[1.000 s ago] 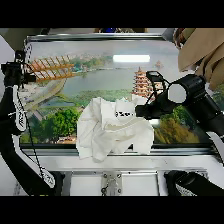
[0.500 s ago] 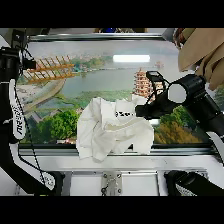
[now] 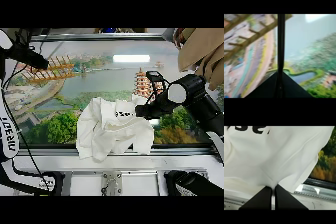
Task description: Fold the clothes and pants, and hang the long-sleeved shirts on hangers.
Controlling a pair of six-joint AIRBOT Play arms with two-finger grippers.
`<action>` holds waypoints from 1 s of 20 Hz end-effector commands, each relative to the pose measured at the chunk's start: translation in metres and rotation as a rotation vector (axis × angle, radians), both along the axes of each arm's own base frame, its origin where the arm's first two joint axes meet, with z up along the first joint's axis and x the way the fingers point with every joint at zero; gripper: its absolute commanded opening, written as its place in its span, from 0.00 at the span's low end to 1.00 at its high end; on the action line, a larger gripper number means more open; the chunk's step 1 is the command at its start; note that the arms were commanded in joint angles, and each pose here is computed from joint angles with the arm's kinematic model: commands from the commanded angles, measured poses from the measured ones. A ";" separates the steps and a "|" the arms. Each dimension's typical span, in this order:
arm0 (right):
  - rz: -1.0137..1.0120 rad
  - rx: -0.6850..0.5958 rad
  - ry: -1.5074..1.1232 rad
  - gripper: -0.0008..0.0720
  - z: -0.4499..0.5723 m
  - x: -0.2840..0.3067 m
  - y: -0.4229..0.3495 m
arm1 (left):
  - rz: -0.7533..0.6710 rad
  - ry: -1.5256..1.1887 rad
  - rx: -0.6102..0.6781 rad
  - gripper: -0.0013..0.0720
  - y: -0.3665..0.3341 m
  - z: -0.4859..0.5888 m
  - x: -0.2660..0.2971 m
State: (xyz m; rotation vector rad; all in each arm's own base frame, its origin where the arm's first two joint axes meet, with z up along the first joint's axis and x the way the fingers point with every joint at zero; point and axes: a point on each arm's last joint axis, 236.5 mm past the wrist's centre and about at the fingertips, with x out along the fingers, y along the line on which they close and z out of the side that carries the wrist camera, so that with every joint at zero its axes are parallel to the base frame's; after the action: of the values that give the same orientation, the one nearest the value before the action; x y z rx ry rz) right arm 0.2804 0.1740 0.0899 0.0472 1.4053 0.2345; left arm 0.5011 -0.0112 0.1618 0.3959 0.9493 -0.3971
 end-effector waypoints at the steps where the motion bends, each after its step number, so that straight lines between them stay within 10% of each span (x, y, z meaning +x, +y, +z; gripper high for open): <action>1: 0.001 0.000 0.002 0.04 0.000 0.000 0.000 | -0.468 0.130 -0.342 0.04 -0.093 0.032 -0.082; 20: 0.000 -0.001 0.001 0.04 0.000 0.000 0.000 | -0.857 0.070 -0.287 0.04 -0.094 0.016 -0.125</action>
State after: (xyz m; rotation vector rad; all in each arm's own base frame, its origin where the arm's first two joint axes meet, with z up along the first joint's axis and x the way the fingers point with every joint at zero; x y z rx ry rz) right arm 0.2803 0.1739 0.0899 0.0470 1.4057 0.2344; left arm 0.3902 -0.1040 0.1881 0.4950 0.7384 -1.2679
